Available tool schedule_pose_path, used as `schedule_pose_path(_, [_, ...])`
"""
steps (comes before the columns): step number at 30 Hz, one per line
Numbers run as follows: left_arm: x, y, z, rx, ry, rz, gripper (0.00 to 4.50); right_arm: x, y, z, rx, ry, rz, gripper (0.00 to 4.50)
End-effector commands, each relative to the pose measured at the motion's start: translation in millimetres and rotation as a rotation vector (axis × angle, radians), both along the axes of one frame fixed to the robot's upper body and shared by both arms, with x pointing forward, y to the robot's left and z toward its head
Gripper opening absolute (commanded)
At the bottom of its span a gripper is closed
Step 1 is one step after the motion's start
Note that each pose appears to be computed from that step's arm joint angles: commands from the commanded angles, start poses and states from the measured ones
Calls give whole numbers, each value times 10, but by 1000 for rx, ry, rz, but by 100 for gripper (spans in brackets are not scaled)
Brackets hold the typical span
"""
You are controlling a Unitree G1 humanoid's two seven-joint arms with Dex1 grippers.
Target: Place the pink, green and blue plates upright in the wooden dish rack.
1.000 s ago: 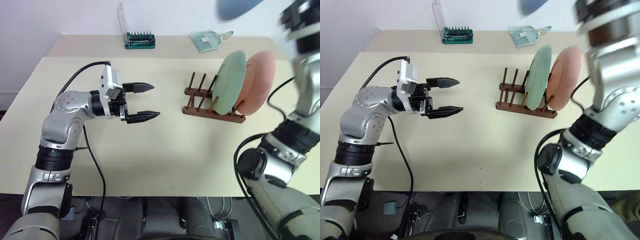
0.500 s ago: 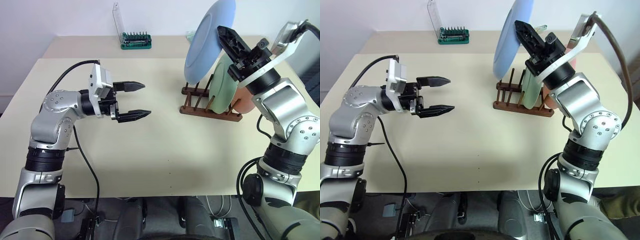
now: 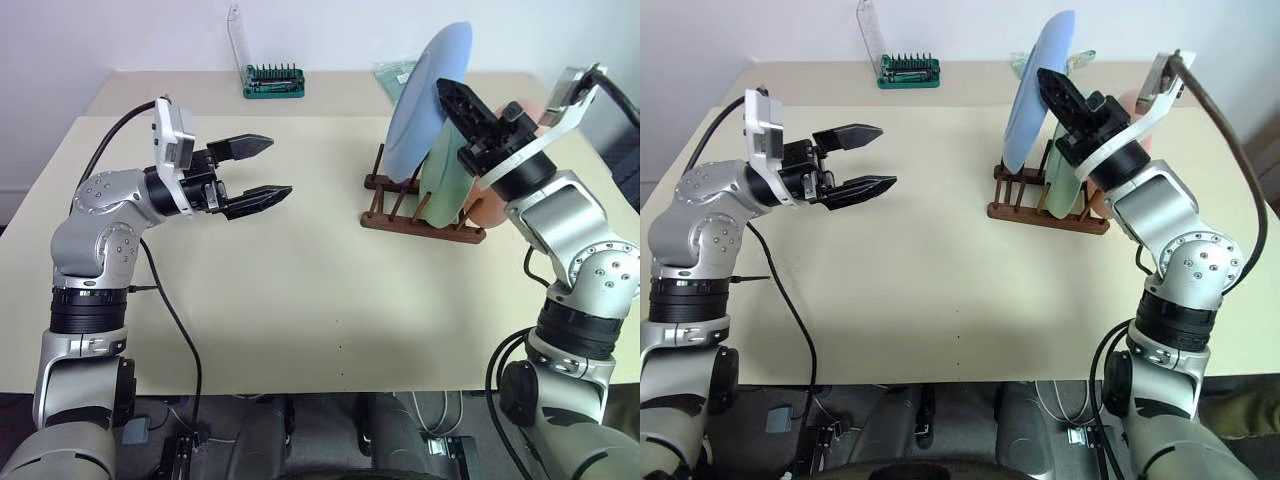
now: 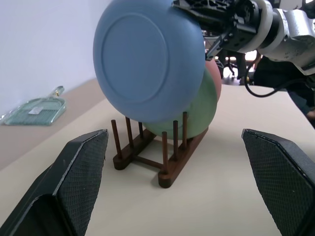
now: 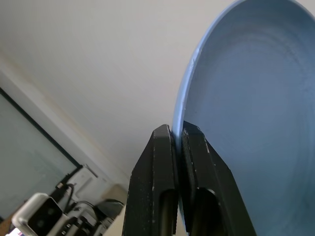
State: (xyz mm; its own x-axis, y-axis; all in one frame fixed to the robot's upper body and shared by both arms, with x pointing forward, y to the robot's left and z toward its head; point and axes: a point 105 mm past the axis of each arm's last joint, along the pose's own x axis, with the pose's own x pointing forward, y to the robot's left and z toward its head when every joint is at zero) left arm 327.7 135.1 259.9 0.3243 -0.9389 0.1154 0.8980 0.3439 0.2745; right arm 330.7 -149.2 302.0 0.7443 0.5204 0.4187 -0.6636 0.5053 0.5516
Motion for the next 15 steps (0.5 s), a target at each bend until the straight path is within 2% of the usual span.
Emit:
schedule_pose_path(1, [-59, 5, 133, -10, -49, -5, 450, -63, -12, 40, -3, -44, 3, 5])
schedule_pose_path(11, [-75, -10, 106, -3, -21, -17, 450, -52, 36, -210, -80, -15, 20, 5])
schedule_pose_path(14, [-76, -8, 106, -1, -22, -17, 450, -31, 32, -230, -91, -13, 11, 95])
schedule_pose_path(15, [-78, -7, 105, 0, -23, -17, 450, -27, 38, -227, -91, -14, 12, 149])
